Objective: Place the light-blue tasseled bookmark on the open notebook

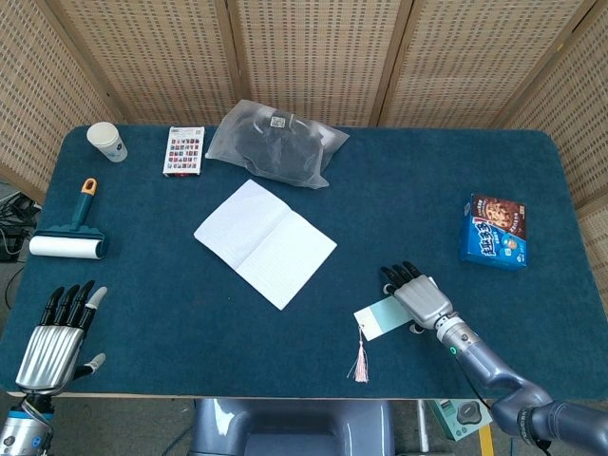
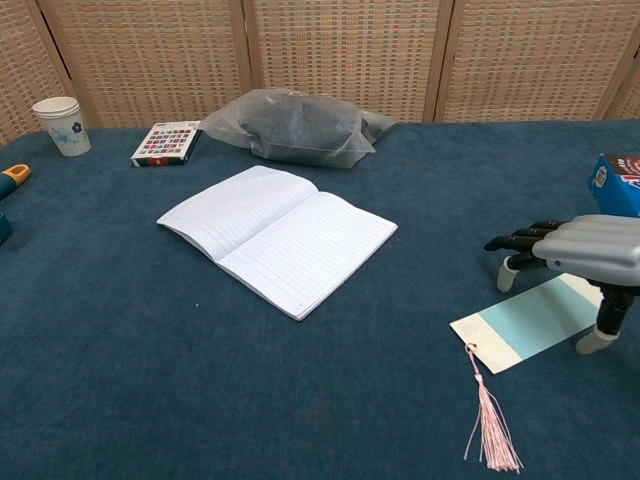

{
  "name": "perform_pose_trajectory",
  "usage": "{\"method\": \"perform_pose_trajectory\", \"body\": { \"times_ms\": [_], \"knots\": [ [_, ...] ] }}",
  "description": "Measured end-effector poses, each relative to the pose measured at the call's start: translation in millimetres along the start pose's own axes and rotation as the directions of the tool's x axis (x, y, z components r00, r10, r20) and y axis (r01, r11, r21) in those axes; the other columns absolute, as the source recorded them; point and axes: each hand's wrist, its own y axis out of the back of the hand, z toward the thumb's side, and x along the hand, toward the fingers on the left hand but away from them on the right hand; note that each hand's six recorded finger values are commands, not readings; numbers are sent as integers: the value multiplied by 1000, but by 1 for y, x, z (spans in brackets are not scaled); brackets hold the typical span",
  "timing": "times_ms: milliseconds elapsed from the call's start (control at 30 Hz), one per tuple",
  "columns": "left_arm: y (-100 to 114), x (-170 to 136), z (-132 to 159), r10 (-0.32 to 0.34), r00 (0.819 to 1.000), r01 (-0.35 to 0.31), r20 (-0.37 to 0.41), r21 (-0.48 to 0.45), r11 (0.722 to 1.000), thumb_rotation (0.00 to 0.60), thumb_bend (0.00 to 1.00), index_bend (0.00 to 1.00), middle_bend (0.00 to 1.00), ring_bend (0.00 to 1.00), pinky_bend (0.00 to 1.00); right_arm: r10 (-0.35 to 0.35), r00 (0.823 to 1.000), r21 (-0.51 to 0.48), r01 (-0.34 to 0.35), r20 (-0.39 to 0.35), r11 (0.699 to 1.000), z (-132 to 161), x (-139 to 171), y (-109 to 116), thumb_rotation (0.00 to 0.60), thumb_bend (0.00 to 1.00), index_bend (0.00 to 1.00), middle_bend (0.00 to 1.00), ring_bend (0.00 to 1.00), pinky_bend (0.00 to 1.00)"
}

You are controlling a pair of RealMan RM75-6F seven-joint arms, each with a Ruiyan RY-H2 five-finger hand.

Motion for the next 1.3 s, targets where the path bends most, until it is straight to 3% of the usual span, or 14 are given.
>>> {"method": "perform_pose_trajectory", "body": {
  "times_ms": [633,1100,1300],
  "knots": [
    [-1,0,1,-4,1000,4,4,-3,1000,600,0,0,0,0,0,0,1000,13,1,-23,1000,13,-10,0,600,196,345,42,0,81],
    [-1,0,2,-7,1000,7,10,-7,1000,600,0,0,0,0,0,-25,999,26,26,-39,999,18,-10,6,600,198,542,108,1,107],
    [-1,0,2,-6,1000,6,12,-8,1000,600,0,0,0,0,0,-38,998,31,39,-50,999,20,-10,11,600,197,567,115,6,110]
  ]
}}
